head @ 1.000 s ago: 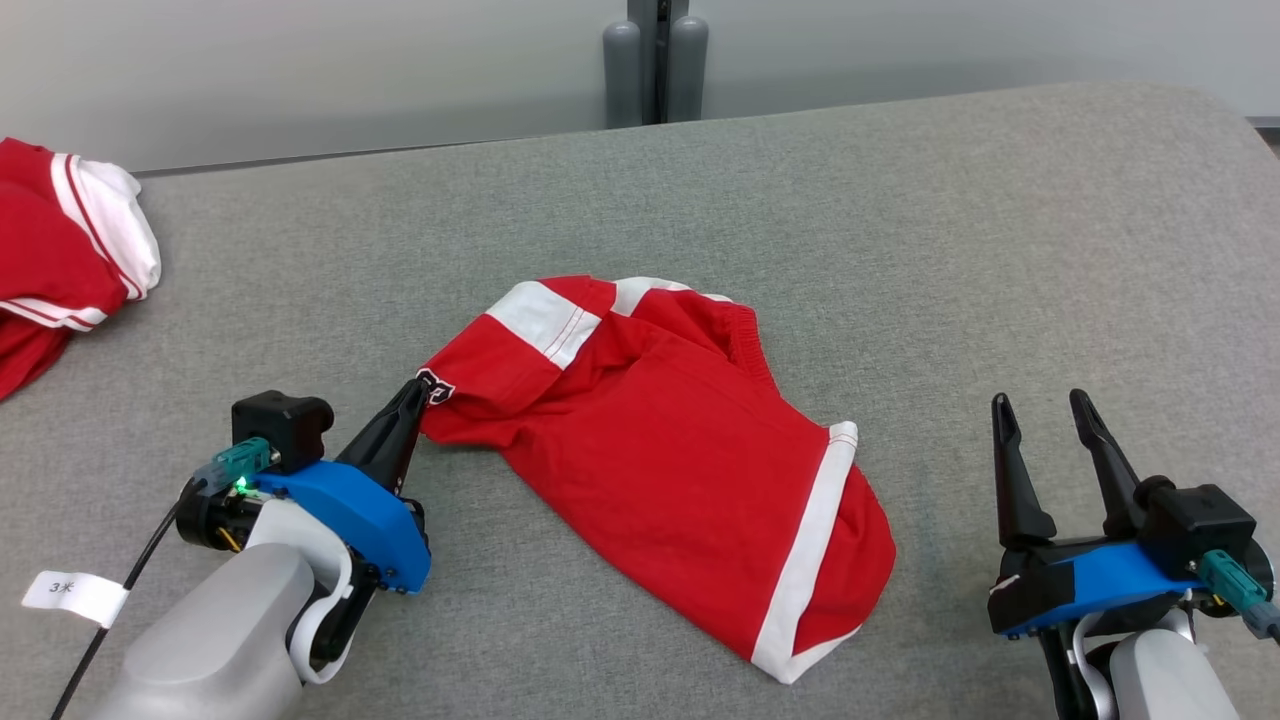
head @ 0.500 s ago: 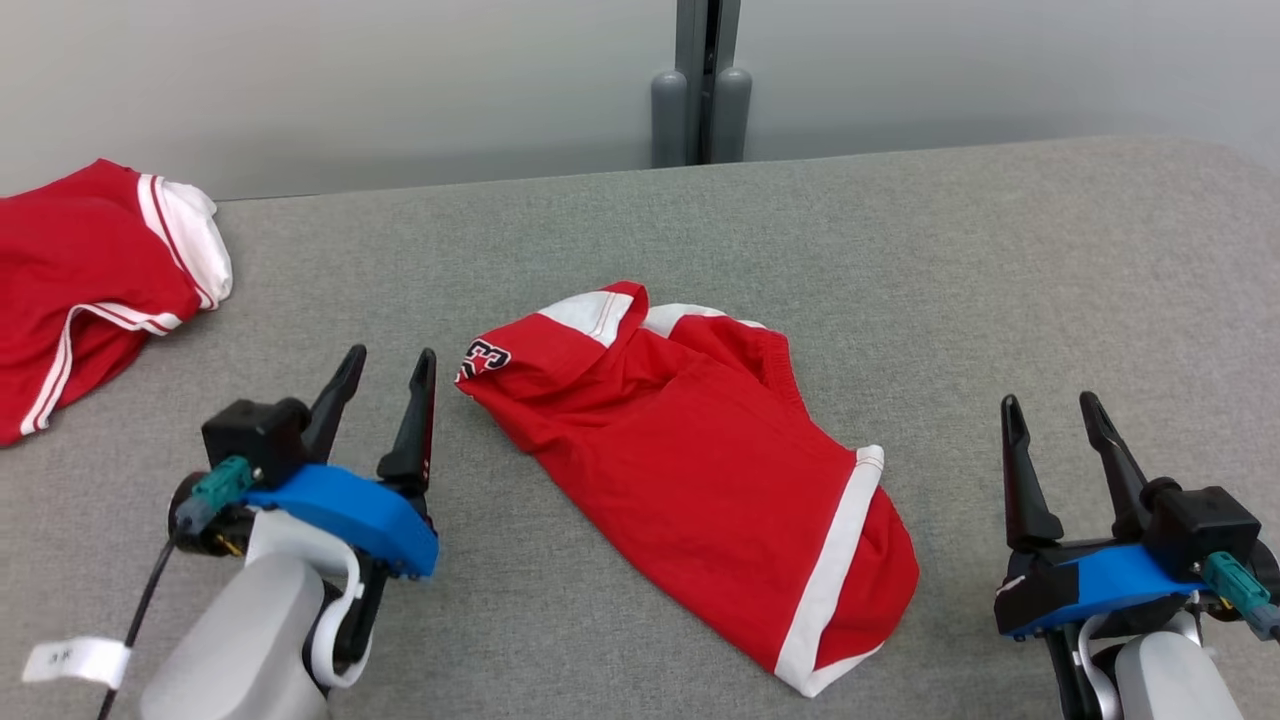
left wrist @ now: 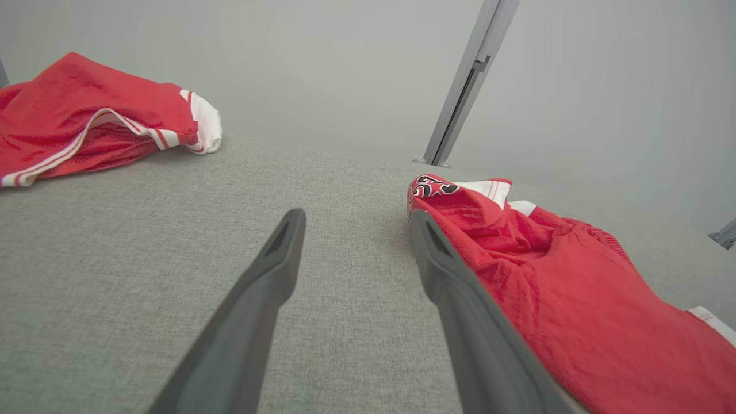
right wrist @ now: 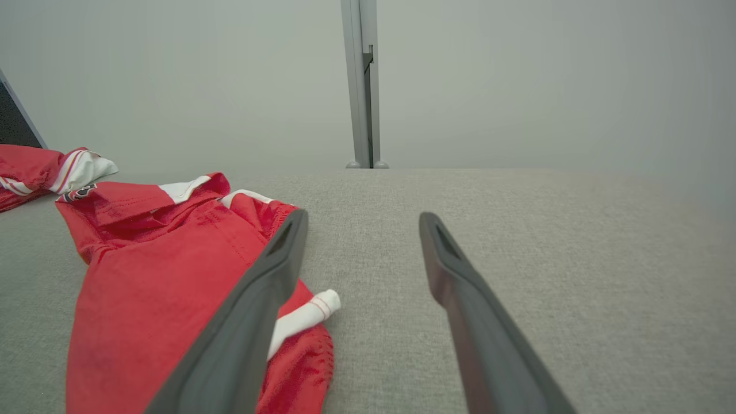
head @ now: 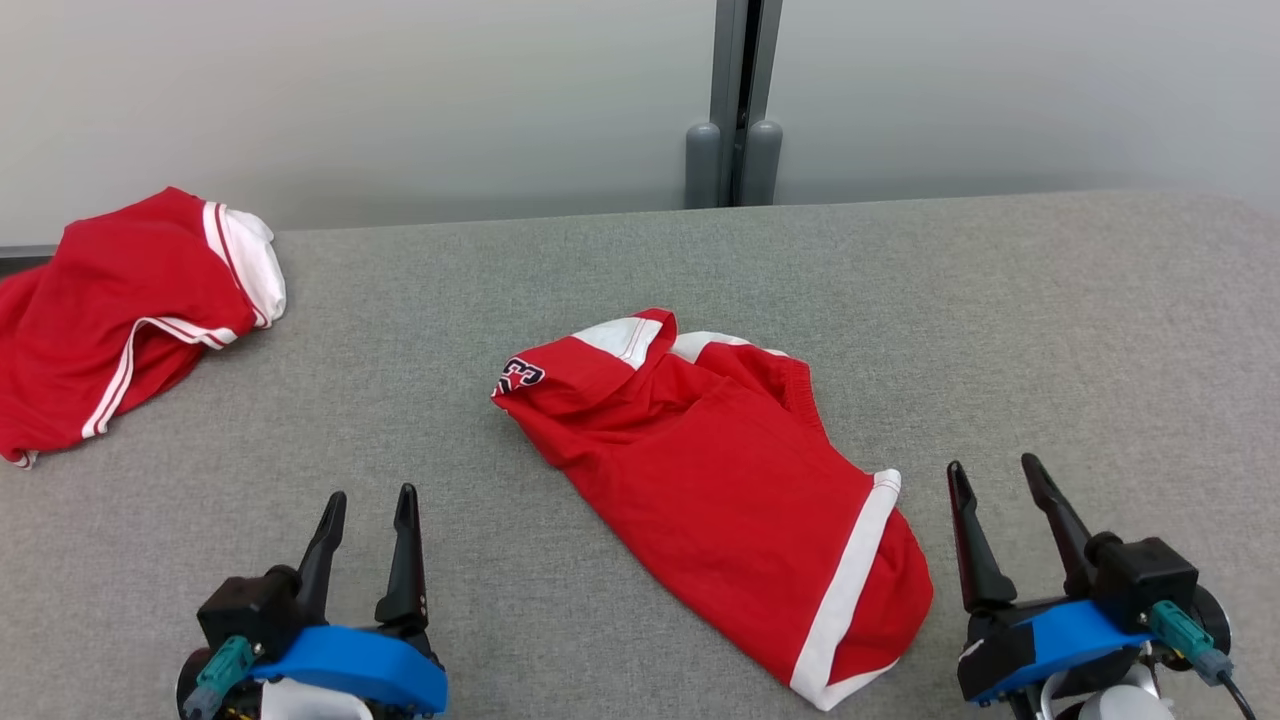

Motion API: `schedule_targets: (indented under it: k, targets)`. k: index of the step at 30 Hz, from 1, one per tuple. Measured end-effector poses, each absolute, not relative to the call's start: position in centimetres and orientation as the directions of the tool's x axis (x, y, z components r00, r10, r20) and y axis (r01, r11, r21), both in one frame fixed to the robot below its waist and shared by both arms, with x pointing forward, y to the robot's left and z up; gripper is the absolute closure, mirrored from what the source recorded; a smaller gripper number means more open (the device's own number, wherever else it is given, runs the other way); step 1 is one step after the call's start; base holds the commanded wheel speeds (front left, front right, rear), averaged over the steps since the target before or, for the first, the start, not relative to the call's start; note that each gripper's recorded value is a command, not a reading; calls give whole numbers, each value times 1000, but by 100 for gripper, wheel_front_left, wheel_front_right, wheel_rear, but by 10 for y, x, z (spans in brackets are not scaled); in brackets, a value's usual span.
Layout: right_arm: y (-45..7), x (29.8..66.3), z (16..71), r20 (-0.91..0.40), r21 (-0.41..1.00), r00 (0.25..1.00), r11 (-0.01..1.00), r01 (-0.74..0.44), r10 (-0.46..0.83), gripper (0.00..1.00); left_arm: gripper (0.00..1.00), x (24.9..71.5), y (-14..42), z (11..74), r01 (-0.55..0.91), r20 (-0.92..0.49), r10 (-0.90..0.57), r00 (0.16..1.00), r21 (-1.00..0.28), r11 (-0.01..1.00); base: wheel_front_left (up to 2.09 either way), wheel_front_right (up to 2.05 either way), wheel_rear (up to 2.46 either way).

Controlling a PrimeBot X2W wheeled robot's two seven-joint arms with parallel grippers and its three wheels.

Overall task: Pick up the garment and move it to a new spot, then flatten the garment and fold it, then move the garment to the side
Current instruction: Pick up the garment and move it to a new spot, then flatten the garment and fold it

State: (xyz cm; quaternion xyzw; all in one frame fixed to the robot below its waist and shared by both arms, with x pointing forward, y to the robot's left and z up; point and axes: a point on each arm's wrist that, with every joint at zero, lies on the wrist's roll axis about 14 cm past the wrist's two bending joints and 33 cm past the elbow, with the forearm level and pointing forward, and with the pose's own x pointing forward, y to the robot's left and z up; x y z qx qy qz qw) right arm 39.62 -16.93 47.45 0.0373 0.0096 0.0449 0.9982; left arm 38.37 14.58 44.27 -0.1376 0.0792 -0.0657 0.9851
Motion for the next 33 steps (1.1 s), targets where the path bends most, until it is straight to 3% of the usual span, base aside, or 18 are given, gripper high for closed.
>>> schedule_targets:
  k: [33]
  targets:
    - [-164,373,455,-79,98,991,991,-96,104,0,0,352,150,428,69,-156,-118,981,-293,954,0,0,0]
